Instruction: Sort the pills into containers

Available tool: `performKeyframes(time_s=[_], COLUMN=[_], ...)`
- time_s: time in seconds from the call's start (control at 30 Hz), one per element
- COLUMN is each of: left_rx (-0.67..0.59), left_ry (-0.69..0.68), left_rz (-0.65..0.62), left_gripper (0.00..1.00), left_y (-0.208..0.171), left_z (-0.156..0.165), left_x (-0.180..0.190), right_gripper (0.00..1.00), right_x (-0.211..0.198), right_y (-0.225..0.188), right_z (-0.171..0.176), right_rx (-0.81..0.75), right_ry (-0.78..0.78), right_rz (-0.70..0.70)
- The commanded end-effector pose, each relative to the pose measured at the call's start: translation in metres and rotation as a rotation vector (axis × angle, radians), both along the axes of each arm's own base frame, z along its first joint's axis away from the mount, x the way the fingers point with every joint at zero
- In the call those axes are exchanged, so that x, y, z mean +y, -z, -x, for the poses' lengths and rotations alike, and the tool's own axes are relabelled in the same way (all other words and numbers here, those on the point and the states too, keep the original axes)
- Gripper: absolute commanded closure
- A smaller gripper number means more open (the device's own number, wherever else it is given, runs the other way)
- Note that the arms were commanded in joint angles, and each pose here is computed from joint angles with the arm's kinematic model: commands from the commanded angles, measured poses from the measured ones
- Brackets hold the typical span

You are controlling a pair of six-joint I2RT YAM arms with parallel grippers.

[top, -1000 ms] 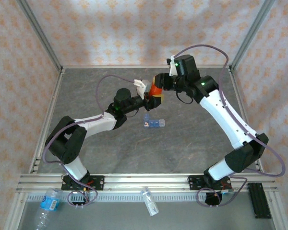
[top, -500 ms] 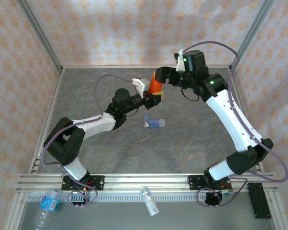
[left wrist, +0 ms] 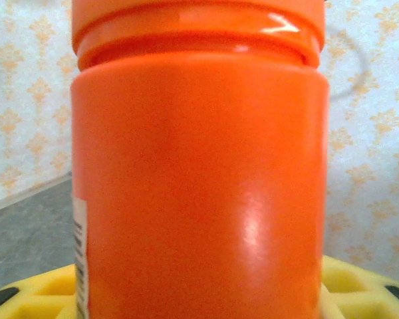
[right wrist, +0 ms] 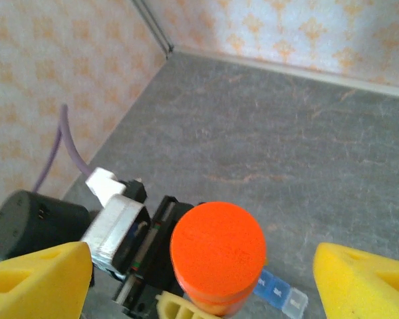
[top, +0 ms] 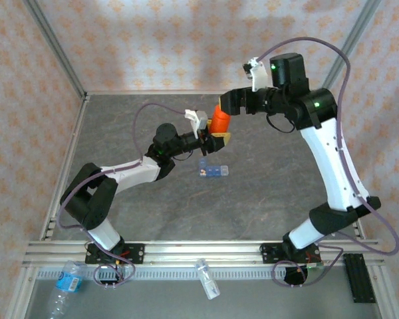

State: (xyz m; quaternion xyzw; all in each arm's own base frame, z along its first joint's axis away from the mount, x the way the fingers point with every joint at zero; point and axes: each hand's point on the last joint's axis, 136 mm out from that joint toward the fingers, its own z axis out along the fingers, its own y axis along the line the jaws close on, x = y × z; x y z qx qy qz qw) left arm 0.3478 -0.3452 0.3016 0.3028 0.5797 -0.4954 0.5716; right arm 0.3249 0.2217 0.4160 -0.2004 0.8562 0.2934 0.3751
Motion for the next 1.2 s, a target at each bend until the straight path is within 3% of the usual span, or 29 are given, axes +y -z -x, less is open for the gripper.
performKeyframes(time_s=[0.0,0.43,0.6,0.93,1.17], left_rx=[-0.069,-0.062,-0.064,-0.072,-0.075], left_ry=[0.073,0.075,0.071,0.054,-0.050], left_rz=[0.043,0.034,0.035,0.034,0.000], left_gripper=[1.00,1.00,1.00,1.00,1.00], left_y=[-0.028,-0.025,-0.026,-0.031,-0.026], left_z=[0.010,0.008,0.007,0.004,-0.009], left_x=[-0.003,-0.005,-0.004,-0.004,0.003], right_gripper=[0.16,0.33,0.46,0.51,0.52], right_x=[-0.001,0.005,0.008,0.014,0.012], right_y=[0.016,0.034,0.040,0.051,0.071], right_z=[0.008,0.001,0.001,0.004,-0.010], right_rx=[0.050,0.107,0.133,0.182,0.238], right_ry=[-0.060,-0.067,-0.077,-0.082,0.077], right_rz=[0.065,0.068,0.059,0.023,-0.014])
